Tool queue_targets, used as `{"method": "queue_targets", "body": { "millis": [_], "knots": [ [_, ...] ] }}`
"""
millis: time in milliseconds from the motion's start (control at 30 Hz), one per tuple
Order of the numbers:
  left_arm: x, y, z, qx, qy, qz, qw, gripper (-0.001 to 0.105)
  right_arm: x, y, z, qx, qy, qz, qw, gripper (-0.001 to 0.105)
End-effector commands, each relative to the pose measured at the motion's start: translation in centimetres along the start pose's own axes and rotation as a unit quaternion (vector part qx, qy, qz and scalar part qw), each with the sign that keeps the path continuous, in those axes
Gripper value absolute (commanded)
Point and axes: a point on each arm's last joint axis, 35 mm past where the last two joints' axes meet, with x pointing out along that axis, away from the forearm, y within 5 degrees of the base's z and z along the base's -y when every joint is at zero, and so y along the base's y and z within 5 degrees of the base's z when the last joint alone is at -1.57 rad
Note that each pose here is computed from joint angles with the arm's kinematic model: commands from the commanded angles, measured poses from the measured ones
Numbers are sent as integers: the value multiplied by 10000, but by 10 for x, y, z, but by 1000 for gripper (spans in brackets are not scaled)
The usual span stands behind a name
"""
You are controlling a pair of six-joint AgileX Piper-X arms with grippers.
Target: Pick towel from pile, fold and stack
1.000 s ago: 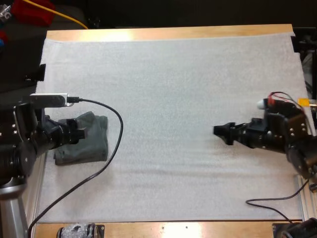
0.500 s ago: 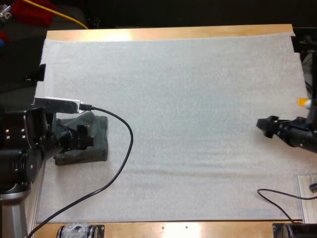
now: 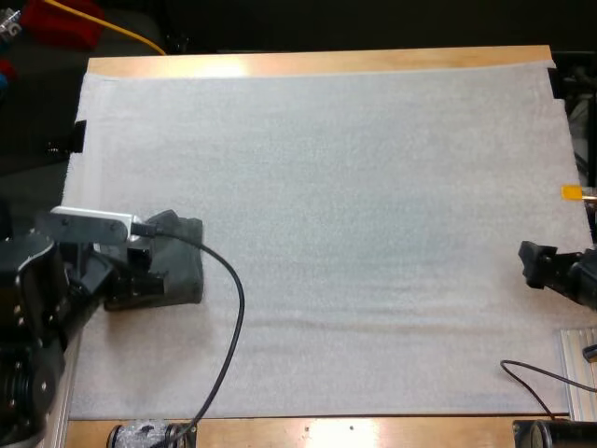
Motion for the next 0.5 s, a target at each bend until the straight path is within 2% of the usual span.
{"method": "queue_targets", "body": {
  "millis": [0, 233, 367, 467],
  "knots": [
    [-6, 0, -1, 30, -124, 25, 9999, 68, -8, 1, -2, -140, -125, -61, 9998, 85],
    [-33, -4, -13, 222, -527, -153, 9982, 68, -45, 9, -14, -316, -859, -168, 9957, 85],
    [-56, -6, -26, 482, -878, -336, 9944, 68, -65, 14, -24, -388, -1296, -232, 9905, 85],
    [-73, -5, -36, 508, -1174, -379, 9911, 68, -78, 17, -31, -434, -1576, -273, 9862, 85]
  ]
}}
